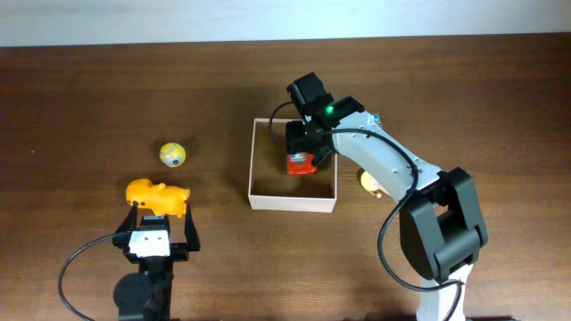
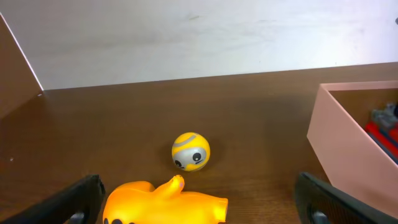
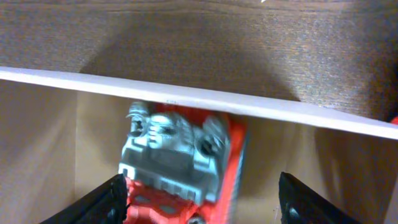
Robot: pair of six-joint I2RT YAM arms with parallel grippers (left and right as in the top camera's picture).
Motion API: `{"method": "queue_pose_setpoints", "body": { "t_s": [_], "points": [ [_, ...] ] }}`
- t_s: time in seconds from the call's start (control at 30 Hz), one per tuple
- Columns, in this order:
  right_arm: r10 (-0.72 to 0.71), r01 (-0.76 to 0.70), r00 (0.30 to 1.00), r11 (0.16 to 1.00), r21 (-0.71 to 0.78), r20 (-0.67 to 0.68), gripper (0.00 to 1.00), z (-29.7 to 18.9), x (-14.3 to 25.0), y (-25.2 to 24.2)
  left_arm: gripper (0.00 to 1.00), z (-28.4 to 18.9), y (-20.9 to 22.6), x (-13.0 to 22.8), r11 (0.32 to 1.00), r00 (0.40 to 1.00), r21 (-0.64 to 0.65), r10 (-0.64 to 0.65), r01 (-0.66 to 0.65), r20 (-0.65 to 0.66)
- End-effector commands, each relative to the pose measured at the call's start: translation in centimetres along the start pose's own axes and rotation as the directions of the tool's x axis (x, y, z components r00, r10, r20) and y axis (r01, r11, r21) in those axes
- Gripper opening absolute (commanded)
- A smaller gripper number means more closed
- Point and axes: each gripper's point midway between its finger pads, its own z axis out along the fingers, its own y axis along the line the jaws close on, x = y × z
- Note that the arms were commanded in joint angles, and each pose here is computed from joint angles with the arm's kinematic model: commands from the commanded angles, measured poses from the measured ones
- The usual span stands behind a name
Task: Pack container
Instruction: 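Lower the red toy robot into the box with the right gripper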
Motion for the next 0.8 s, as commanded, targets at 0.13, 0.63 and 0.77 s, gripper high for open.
{"method": "queue_pose_setpoints", "body": {
  "t_s": [0.13,0.63,0.77],
  "points": [
    [0.006,-0.006,1.0,1.0,-0.025,-0.002,0.74,0.6,0.0,0.3,0.99,0.0,-0.1,0.0,1.0,1.0,0.005,0.008,-0.008,0.004],
    [-0.037,0.052,0.998,0.933,-0.357,0.05,0.72,-4.3,-2.8,8.4,0.99,0.0,-0.1,0.0,1.0,1.0,0.005,0.008,-0.008,0.003],
    [-0.054,0.065,0.998,0.929,-0.365,0.04,0.53,-4.6,-2.2,9.2,0.99,0.0,-0.1,0.0,1.0,1.0,0.005,0.008,-0.008,0.004]
  ]
}}
